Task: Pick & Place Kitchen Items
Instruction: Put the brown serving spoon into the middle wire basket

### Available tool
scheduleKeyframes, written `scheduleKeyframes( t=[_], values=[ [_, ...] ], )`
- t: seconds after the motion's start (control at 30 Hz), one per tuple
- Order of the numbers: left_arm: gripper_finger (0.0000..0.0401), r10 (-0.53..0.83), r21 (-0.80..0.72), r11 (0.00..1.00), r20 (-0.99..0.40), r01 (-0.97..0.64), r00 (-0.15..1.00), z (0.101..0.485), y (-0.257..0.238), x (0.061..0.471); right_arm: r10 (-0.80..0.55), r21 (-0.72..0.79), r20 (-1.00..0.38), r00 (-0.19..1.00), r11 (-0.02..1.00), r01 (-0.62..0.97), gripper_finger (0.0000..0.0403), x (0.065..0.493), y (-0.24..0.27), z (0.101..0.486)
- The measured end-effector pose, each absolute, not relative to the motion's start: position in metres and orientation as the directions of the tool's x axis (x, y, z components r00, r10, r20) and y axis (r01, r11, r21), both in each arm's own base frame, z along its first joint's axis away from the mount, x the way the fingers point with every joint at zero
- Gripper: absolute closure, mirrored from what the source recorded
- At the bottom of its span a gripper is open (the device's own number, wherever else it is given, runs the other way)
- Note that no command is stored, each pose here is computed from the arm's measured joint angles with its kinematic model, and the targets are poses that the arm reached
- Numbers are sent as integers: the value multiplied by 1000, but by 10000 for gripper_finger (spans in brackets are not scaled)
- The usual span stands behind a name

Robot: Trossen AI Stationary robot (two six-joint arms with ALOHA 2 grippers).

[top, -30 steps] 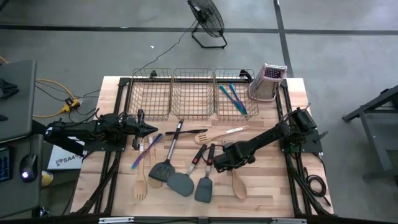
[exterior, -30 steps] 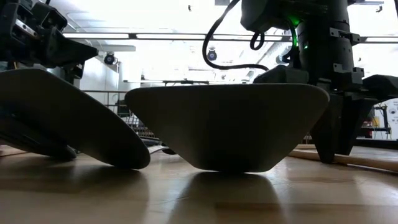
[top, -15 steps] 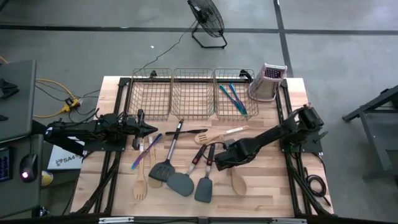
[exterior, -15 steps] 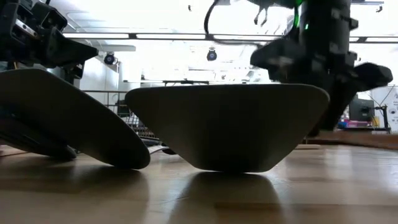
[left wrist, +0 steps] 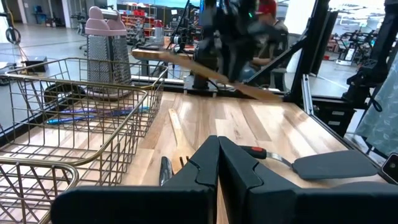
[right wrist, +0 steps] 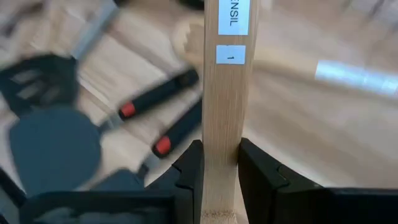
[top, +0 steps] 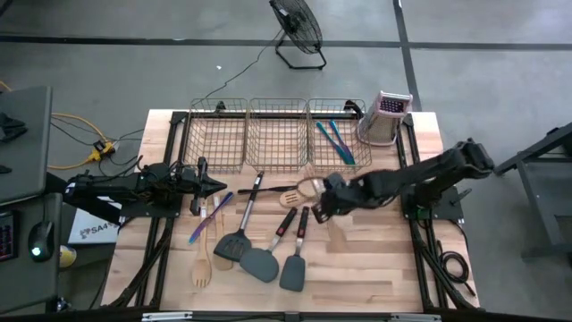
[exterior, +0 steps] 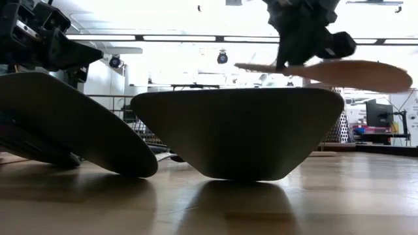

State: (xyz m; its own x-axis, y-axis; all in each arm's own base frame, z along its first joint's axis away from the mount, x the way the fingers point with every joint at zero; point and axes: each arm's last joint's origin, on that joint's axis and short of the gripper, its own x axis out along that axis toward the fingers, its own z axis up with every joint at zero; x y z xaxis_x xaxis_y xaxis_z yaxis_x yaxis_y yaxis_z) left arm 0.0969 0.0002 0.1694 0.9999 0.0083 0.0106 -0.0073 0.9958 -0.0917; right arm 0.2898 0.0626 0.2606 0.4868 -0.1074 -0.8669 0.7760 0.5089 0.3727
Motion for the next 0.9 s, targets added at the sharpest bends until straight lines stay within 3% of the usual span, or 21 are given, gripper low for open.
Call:
scheduleKeyframes(
  t=[0.37, 0.57, 0.9],
  values=[
    [398, 10, -91, 996, 10, -9, 1000, 169, 0, 97, -173, 431, -682, 710, 689, 583, 336, 293, 4, 304],
    [398, 10, -91, 996, 11, -9, 1000, 169, 0, 97, -221, 450, -551, 805, 734, 509, 336, 303, -29, 317],
    [398, 10, -92, 996, 11, -9, 1000, 170, 0, 97, -392, 360, -438, 809, 748, 558, 336, 315, -85, 336]
  ],
)
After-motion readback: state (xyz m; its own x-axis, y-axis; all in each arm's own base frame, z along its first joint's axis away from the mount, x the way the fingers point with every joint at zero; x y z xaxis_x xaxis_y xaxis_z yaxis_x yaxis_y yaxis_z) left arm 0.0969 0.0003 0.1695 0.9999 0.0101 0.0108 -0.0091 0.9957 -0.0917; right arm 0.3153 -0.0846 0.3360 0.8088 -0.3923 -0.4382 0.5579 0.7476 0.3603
